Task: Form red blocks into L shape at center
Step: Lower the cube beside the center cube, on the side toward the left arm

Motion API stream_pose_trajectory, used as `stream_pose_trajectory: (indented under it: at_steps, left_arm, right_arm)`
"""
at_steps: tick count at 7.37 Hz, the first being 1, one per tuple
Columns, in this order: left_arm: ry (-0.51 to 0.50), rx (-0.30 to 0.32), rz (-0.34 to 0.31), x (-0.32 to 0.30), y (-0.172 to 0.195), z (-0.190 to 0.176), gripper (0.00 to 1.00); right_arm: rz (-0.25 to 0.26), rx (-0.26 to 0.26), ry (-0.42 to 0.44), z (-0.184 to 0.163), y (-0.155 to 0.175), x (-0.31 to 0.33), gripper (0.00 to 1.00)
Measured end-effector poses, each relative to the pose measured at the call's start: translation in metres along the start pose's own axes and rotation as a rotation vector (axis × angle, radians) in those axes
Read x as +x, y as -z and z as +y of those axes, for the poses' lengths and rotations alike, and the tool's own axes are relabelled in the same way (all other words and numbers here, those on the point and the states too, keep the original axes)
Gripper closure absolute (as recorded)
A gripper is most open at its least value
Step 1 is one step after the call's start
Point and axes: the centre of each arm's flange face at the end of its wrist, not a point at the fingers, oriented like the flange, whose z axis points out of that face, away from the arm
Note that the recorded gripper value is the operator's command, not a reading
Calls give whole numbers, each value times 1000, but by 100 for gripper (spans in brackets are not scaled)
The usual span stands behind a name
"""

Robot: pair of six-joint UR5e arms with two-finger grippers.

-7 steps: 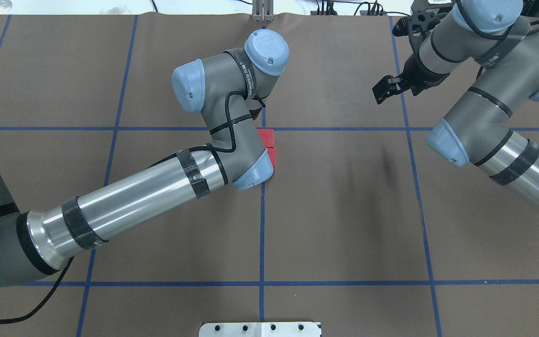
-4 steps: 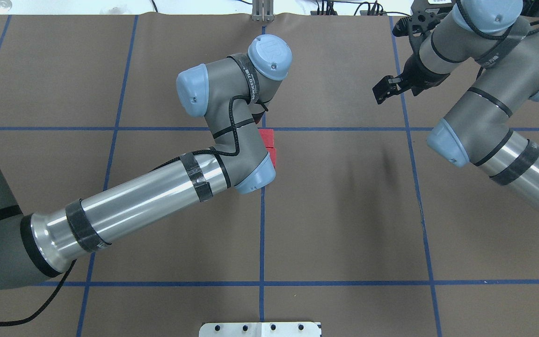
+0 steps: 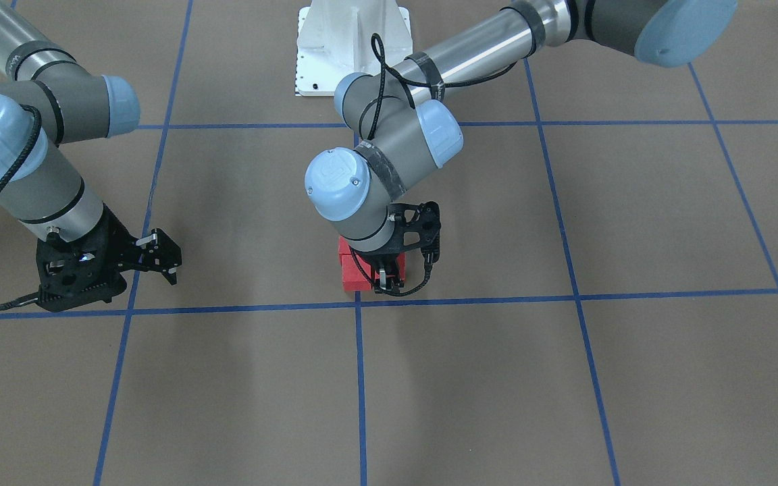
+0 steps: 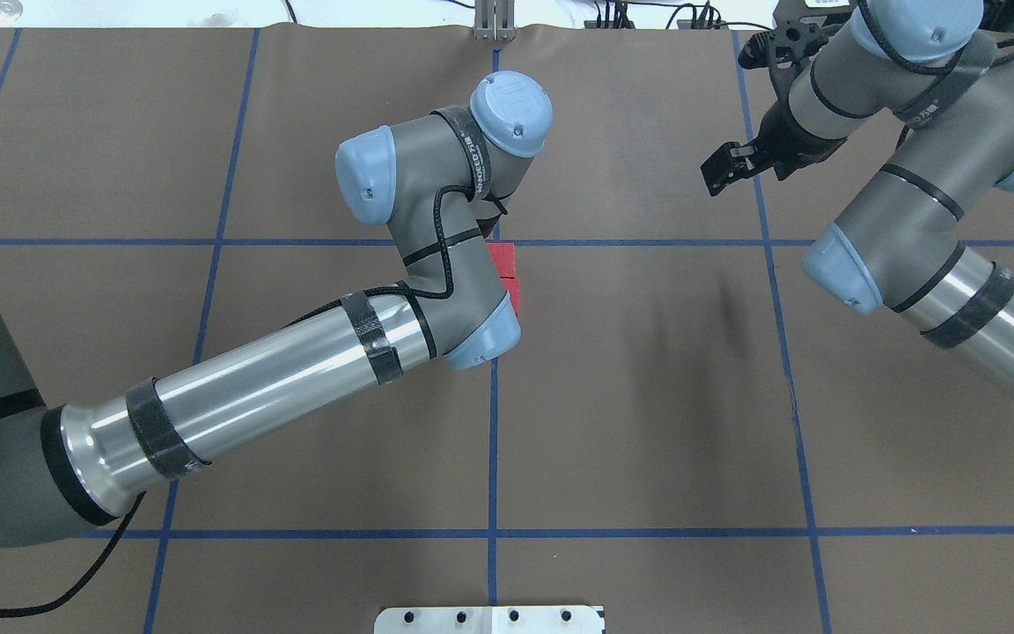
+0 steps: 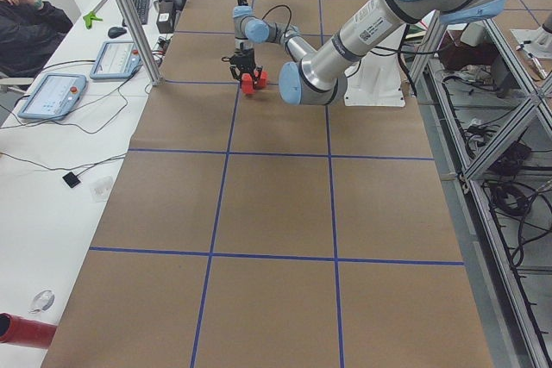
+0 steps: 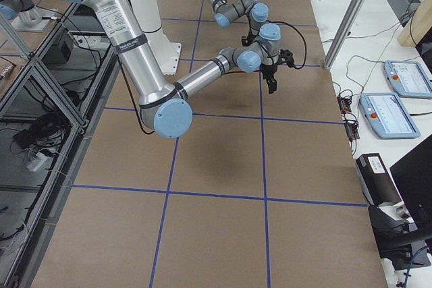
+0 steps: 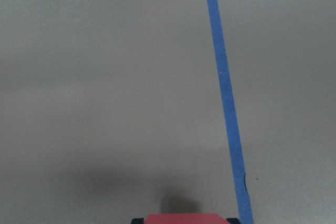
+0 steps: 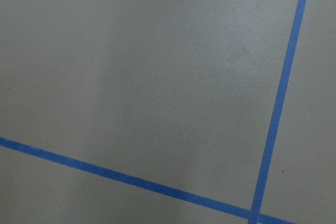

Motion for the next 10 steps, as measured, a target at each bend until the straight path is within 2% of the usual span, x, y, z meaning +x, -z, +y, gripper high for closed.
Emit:
stream_pose_trajectory:
  at_steps: [3, 5, 7, 10]
  left_arm:
    - [-3, 0, -1, -2, -1, 1, 79]
    - [-8, -1, -3, -4, -2, 4, 68]
    - [-10, -1, -3, -5, -2, 4, 36]
    - [-19, -1, -3, -4, -1, 4, 12]
  right_arm:
    - [0, 0, 0, 0, 0, 0, 1]
    - [0, 1, 0, 0, 0, 0, 1]
    - [0, 0, -1, -1, 0, 0, 1]
    - [2, 3, -5, -2, 2, 4, 1]
